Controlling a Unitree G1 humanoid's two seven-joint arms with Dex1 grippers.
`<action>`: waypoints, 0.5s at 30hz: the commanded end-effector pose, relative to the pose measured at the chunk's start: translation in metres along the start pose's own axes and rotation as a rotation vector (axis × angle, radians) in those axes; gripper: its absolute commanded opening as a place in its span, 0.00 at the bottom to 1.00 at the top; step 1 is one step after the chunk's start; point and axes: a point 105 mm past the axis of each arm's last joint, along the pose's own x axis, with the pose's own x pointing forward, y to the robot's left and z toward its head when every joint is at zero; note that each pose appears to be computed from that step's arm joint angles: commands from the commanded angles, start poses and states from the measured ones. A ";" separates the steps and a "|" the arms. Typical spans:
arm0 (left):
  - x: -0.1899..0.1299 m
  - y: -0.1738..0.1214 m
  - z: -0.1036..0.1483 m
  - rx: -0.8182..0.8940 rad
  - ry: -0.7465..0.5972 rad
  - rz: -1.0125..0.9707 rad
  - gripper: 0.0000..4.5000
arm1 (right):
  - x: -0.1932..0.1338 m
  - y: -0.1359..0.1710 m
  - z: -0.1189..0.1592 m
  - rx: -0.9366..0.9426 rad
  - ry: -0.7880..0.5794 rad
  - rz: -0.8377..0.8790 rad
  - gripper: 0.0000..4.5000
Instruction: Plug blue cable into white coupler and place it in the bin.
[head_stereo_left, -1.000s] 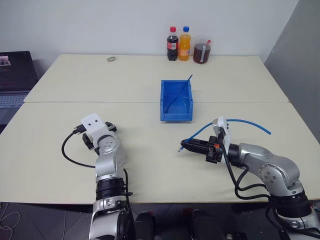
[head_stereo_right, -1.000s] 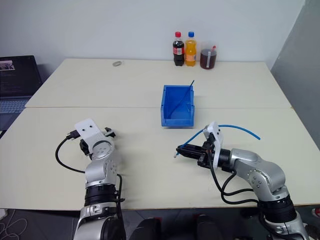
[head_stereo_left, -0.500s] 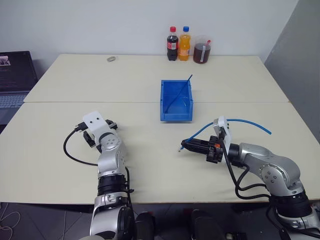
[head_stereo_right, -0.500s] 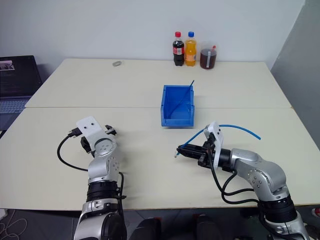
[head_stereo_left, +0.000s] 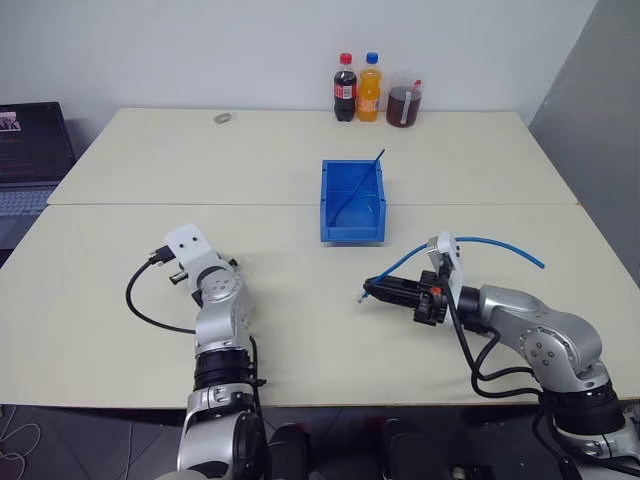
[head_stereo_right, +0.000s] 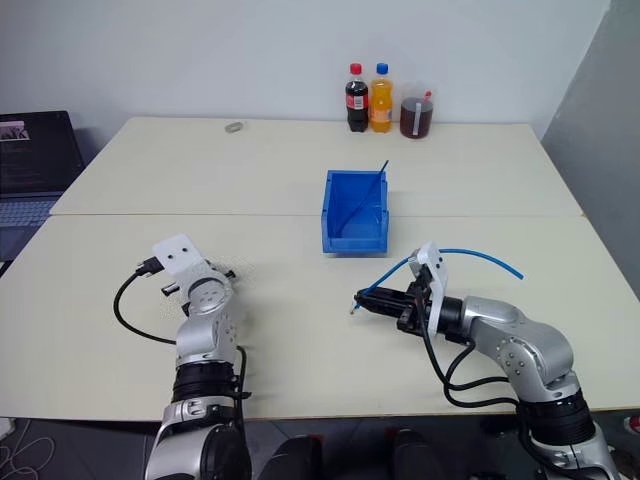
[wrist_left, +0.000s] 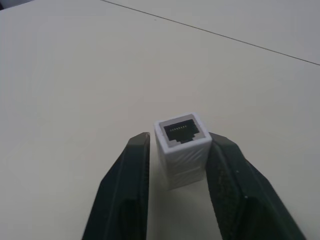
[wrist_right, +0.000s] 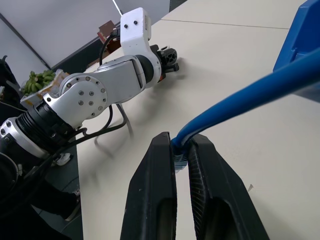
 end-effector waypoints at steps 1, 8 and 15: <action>0.003 0.002 0.011 -0.009 -0.043 0.001 0.18 | -0.002 0.004 0.008 -0.025 -0.027 0.010 0.02; 0.000 -0.002 0.007 -0.023 -0.046 -0.108 0.18 | -0.002 0.003 0.008 -0.030 -0.028 0.000 0.02; -0.016 -0.009 0.006 0.092 -0.077 -0.586 0.18 | -0.006 0.004 0.008 -0.045 -0.034 -0.019 0.02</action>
